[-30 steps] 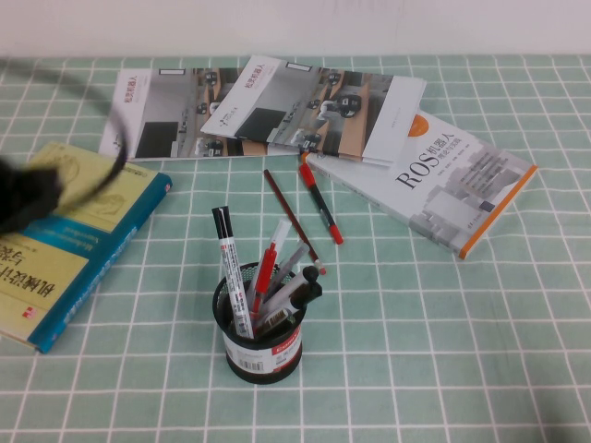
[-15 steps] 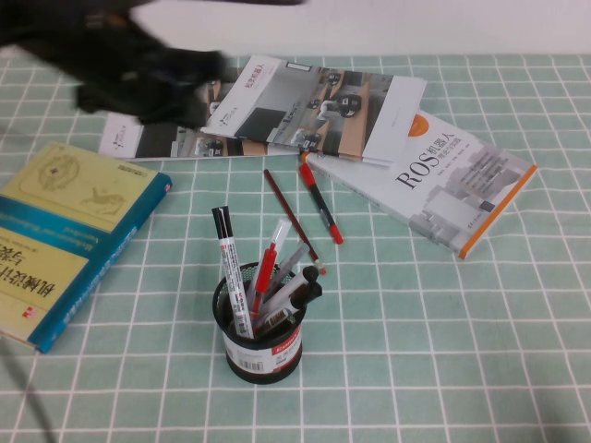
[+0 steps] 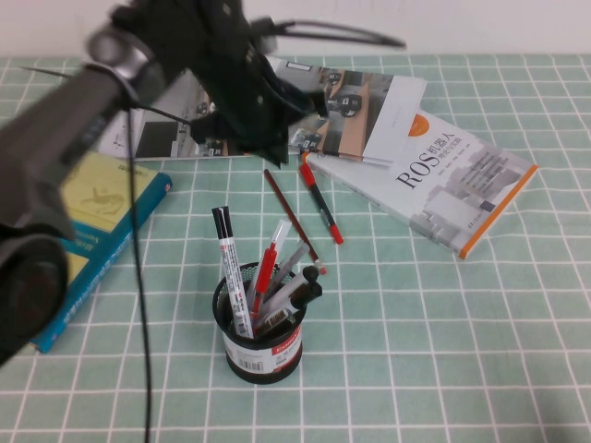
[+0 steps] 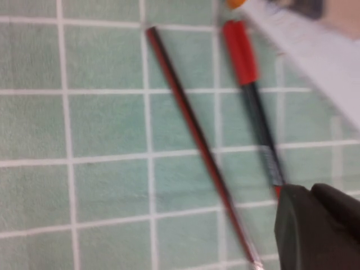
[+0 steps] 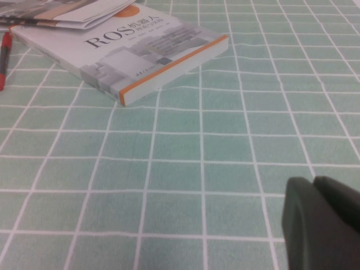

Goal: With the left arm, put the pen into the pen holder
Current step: Pick up the pen on the table

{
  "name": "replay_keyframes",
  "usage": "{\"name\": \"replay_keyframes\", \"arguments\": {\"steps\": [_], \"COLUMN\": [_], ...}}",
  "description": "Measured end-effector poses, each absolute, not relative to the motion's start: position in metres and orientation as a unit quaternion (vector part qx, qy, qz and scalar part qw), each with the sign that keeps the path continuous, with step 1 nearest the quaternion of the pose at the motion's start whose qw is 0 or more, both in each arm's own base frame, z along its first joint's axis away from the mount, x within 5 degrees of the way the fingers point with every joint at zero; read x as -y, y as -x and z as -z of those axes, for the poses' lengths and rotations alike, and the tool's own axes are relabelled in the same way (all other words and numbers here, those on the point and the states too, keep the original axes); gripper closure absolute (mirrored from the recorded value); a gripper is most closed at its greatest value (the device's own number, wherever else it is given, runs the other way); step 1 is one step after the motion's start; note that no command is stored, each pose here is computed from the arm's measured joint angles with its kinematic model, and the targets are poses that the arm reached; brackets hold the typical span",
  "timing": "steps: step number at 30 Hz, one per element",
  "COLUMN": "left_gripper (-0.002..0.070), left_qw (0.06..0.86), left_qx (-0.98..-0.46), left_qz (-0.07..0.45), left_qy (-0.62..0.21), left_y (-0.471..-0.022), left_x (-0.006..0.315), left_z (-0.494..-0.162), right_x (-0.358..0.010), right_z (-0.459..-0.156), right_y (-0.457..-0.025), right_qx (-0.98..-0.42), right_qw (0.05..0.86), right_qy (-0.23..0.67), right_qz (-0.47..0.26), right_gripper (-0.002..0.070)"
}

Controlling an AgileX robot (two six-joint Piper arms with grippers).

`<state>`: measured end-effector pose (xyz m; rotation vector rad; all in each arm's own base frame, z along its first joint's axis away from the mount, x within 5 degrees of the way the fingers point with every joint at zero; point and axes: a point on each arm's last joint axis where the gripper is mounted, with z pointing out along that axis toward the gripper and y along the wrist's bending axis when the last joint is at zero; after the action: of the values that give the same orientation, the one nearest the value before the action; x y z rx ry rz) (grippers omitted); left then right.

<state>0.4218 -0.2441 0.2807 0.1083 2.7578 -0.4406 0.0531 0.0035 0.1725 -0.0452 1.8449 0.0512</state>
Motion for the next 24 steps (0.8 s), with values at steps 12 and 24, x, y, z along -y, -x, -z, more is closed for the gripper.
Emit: {"name": "replay_keyframes", "arguments": {"steps": [12, 24], "left_gripper": [0.0575, 0.0262], "left_qw": [0.17, 0.151], "left_qx": [-0.978, -0.983], "left_qz": [0.109, 0.107], "left_qy": [-0.042, -0.008], "left_y": [-0.43, -0.433], "left_x": [0.256, 0.26], "left_z": [-0.257, -0.237], "right_x": [-0.004, -0.004], "right_z": [-0.172, -0.172], "right_y": [-0.053, -0.053], "right_qx": [-0.797, -0.797], "right_qw": [0.603, 0.603], "right_qy": [0.02, 0.02], "right_qz": [-0.022, -0.022], "right_gripper": [0.0696, 0.0696]}}
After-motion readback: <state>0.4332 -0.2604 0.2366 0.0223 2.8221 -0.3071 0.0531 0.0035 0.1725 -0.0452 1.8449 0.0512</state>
